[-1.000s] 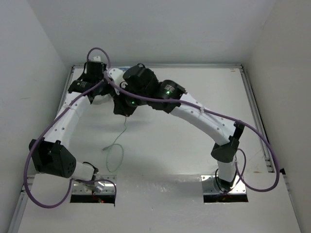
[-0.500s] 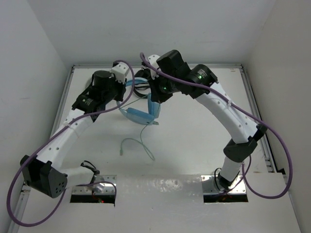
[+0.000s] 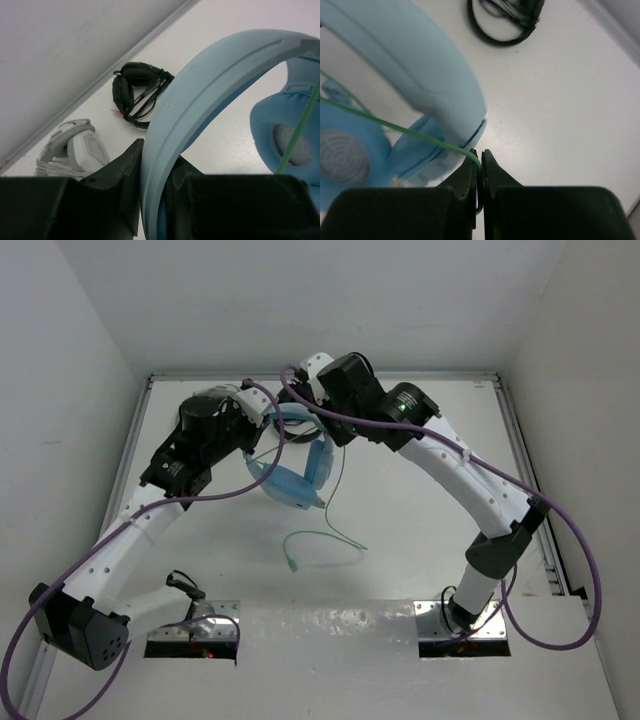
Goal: Wrap the headphones
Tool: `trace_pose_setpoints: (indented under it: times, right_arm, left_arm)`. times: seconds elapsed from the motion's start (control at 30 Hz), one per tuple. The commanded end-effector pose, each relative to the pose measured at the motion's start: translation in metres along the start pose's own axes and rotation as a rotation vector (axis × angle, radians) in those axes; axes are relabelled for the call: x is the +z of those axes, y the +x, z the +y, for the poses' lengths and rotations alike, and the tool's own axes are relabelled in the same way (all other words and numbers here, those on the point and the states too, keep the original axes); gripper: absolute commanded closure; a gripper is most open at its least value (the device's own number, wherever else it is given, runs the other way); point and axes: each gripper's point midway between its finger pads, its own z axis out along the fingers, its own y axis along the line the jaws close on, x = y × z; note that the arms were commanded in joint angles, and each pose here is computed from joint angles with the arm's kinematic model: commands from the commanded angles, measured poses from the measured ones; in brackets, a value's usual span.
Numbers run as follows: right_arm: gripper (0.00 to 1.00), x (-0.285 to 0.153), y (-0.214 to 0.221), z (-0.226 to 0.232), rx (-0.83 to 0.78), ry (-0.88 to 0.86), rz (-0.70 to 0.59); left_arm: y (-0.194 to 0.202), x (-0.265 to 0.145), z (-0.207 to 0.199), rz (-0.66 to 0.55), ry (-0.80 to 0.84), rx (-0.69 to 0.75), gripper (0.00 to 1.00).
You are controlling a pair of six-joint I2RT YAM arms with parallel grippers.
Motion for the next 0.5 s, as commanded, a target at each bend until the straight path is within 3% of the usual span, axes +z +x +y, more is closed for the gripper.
trace_pose_setpoints:
  times: [0.0, 0.23, 0.47]
  right_arm:
    - [1.0, -0.07, -0.017, -0.121, 0.011, 0.51, -0.138]
    - [1.0, -0.061, -0.009, -0.128, -0.114, 0.557, -0.242]
    - [1.0, -0.036, -0.012, -0.127, 0.071, 0.391, -0.478]
  left_arm:
    - [0.022, -0.016, 0.018, 0.093, -0.07, 0.096, 1.0]
    - [0.014, -0.021, 0.009, 0.104, -0.018, 0.059, 1.0]
    - [-0.005, -0.031, -0.03, 0.114, 0.146, -0.262, 1.0]
